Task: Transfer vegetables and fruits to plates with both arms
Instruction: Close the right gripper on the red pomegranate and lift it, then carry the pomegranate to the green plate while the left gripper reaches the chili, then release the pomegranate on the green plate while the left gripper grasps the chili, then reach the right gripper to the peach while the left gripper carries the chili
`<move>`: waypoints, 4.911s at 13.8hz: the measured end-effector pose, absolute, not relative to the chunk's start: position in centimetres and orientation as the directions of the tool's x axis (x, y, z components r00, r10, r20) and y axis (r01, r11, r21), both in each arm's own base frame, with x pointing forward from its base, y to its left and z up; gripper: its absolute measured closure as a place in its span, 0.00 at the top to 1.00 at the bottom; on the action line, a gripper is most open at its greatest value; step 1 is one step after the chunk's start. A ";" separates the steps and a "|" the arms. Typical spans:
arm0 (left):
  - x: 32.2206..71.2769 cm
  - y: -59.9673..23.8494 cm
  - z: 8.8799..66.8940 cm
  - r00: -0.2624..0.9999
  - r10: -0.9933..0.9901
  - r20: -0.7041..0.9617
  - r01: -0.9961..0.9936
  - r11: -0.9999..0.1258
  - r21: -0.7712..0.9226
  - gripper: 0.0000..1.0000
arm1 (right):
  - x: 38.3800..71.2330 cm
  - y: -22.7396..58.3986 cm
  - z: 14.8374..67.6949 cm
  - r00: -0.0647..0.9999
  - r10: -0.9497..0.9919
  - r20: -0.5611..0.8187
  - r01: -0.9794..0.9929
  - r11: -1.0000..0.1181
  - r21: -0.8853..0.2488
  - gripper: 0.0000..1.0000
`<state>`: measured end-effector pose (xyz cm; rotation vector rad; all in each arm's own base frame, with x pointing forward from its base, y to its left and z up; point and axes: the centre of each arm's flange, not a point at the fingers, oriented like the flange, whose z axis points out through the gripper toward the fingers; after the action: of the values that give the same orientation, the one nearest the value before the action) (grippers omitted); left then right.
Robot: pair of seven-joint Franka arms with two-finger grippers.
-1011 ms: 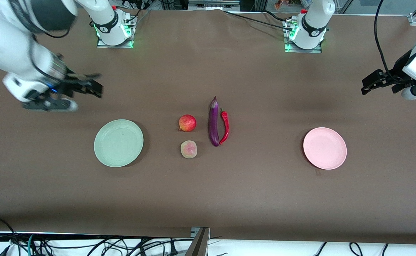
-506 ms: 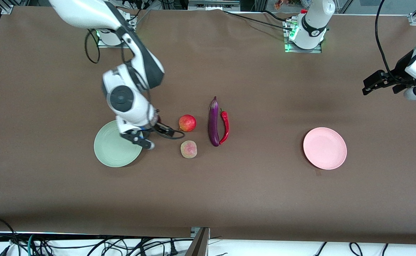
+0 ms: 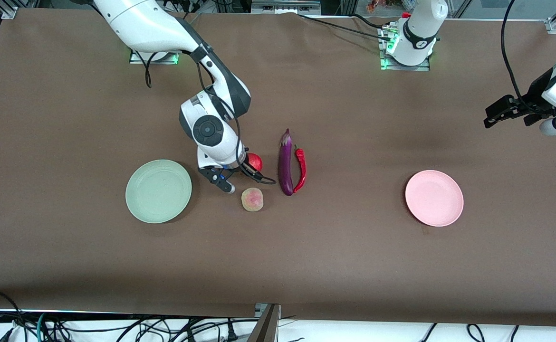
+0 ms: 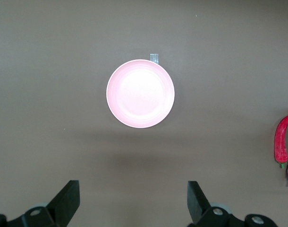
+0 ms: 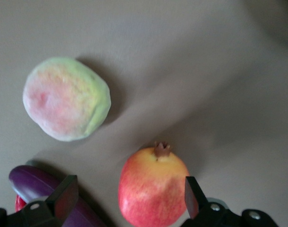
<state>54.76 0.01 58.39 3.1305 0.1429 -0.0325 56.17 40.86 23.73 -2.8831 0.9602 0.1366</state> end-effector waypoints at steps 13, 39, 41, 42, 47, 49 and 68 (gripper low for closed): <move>55.8 -0.2 57.0 0.995 0.089 -0.040 0.090 -0.996 0.007 1.00 | 55.4 40.8 18.9 0.787 -0.602 -0.139 -0.610 -0.792 -0.020 0.85; 55.9 -36.4 27.5 0.991 -0.030 -0.134 -0.012 -0.990 0.140 1.00 | 66.6 8.4 21.2 0.950 -0.281 -0.133 -0.274 -0.959 0.071 1.00; 54.8 -38.4 23.1 0.989 -0.011 -0.147 0.009 -0.991 0.136 0.96 | 67.0 9.0 23.8 0.951 -0.276 -0.139 -0.269 -0.961 0.064 1.00; 54.4 -39.1 21.5 0.989 0.004 -0.145 0.024 -0.990 0.138 0.95 | 67.2 9.4 25.7 0.948 -0.281 -0.146 -0.275 -0.959 0.063 1.00; 53.4 -40.4 17.9 0.989 0.021 -0.147 0.041 -0.990 0.137 0.74 | 68.2 16.8 33.5 0.932 -0.346 -0.107 -0.346 -0.938 0.015 1.00; 53.3 -40.2 17.4 0.988 0.023 -0.152 0.044 -0.990 0.132 0.51 | 68.0 21.9 33.7 0.916 -0.393 -0.079 -0.396 -0.918 -0.017 1.00; 65.8 -0.5 31.4 0.956 0.234 -0.176 0.231 -0.972 -0.040 0.17 | 64.0 41.3 19.5 0.569 -0.810 -0.141 -0.821 -0.547 -0.165 1.00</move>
<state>65.79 -0.53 31.43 3.1257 0.3712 -0.2854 63.98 41.25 19.47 -2.5893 1.3656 0.0713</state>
